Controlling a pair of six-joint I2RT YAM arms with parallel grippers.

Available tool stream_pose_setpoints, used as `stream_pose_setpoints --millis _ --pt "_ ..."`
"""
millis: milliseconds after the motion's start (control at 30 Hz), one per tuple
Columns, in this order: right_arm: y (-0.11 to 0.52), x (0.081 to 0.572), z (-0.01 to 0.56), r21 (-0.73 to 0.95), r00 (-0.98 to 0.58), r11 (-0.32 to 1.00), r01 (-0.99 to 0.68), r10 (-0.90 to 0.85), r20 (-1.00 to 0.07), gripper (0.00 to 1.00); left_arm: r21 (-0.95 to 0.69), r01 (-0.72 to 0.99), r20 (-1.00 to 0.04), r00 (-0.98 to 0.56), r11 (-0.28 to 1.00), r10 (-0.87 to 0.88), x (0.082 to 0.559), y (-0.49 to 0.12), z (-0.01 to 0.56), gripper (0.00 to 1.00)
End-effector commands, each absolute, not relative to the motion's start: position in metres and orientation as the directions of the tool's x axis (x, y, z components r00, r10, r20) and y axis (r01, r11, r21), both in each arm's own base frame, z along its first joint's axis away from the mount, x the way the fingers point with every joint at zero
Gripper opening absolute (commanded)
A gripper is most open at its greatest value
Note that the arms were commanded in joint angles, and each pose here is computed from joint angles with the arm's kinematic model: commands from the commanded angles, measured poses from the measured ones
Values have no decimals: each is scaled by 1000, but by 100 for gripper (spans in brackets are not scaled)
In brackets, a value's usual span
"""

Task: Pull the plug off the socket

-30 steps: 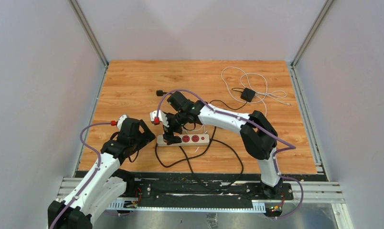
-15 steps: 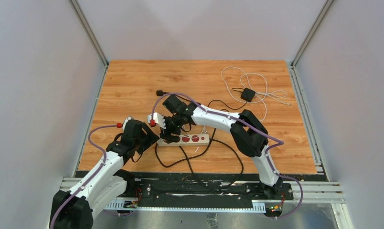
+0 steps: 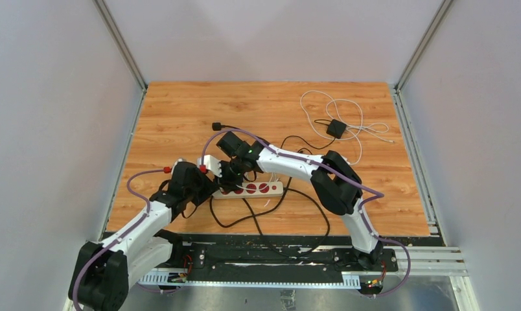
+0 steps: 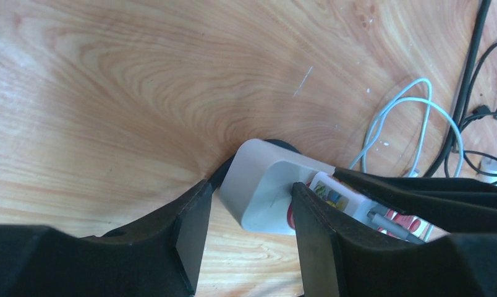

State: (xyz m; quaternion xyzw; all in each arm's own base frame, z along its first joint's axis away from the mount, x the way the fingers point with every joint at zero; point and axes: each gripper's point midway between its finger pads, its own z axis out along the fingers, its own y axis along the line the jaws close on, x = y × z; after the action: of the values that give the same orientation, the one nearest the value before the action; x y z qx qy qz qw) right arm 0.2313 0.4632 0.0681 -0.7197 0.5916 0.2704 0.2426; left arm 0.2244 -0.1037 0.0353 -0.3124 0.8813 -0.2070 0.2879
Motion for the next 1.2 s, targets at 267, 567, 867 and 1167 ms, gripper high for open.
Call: stream_pose_setpoints --millis 267,567,867,1167 --pt "461 234 56 -121 199 -159 -980 -770 -606 0 -485 -483 -313 -682 729 -661 219 -105 7 25" --pt "463 243 62 -160 148 -62 -985 -775 -614 0 -450 -466 -243 -757 762 -607 210 -114 -9 13" --pt "461 276 67 -157 -130 304 -940 -742 -658 0 -411 -440 -213 -805 799 -553 188 -110 -20 13" --pt "452 284 66 -104 -301 491 -865 -673 -676 0 -391 -421 -218 -821 818 -527 178 -106 -29 13"
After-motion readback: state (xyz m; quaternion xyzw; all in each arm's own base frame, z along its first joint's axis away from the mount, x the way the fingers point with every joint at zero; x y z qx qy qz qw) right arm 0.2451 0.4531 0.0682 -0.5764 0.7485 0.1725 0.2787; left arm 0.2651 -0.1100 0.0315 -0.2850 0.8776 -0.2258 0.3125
